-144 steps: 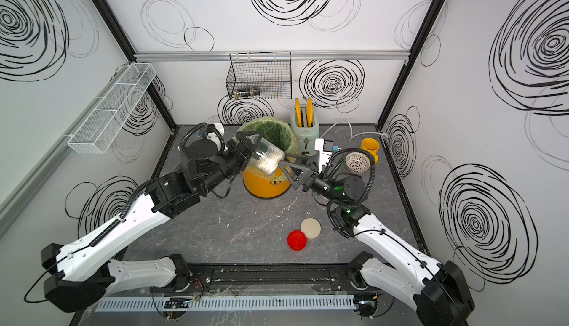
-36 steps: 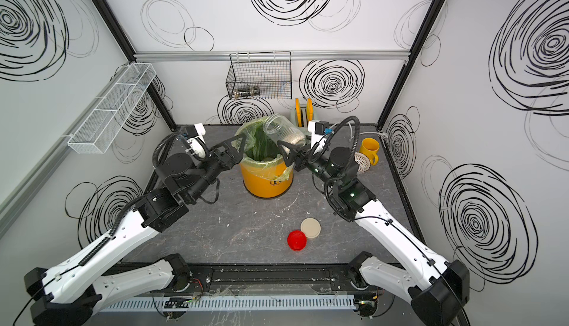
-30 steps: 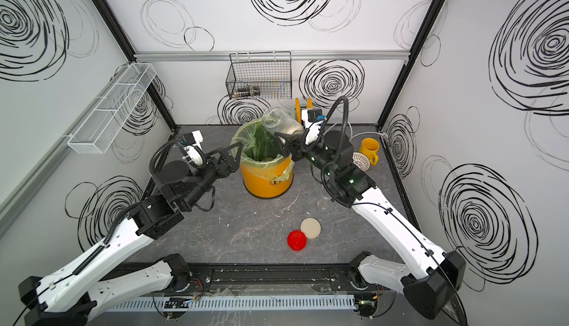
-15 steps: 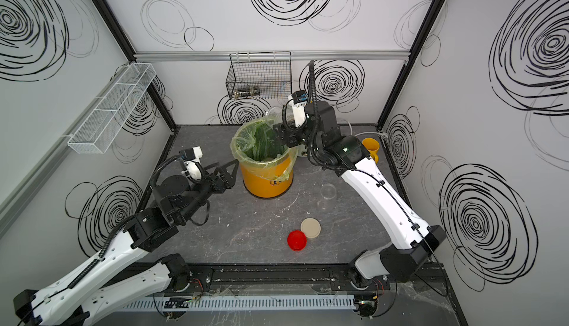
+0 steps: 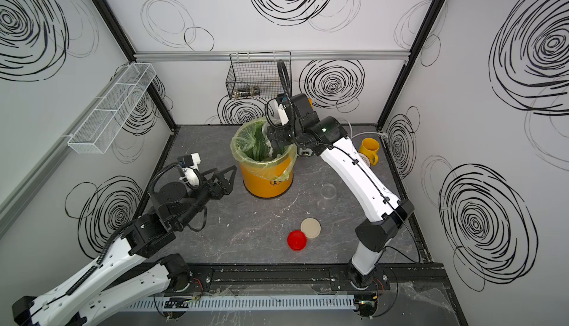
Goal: Empty expired oatmeal from jars
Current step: Pour the expired oatmeal into the trash bin.
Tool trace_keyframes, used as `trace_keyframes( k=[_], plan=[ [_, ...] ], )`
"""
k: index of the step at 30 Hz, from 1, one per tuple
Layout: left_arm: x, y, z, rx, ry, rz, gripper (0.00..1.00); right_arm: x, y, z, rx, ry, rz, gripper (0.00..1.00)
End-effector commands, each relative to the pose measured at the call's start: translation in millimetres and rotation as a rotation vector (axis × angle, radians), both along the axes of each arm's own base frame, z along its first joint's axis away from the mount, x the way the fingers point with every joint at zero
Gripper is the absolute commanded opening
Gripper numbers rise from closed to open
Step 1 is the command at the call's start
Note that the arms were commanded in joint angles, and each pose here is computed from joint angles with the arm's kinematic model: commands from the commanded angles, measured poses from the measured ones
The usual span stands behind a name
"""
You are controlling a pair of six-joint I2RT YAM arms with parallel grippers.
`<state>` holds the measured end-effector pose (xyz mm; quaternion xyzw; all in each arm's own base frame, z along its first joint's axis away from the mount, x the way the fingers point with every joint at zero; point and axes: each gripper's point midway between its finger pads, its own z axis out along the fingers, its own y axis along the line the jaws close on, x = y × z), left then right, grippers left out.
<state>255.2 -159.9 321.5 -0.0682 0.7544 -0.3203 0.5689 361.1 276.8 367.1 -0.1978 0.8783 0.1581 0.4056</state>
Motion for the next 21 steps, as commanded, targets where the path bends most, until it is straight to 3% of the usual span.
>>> trace_keyframes(
  k=[1,21],
  plan=[
    [-0.4,1.2,7.0,-0.005,-0.033,-0.001,0.96,-6.5,-2.5,23.6,0.022,-0.038,0.003,0.2],
    [-3.1,-2.5,5.3,0.031,-0.037,-0.034,0.96,-1.9,17.9,2.3,-0.023,0.071,0.073,0.24]
  ],
)
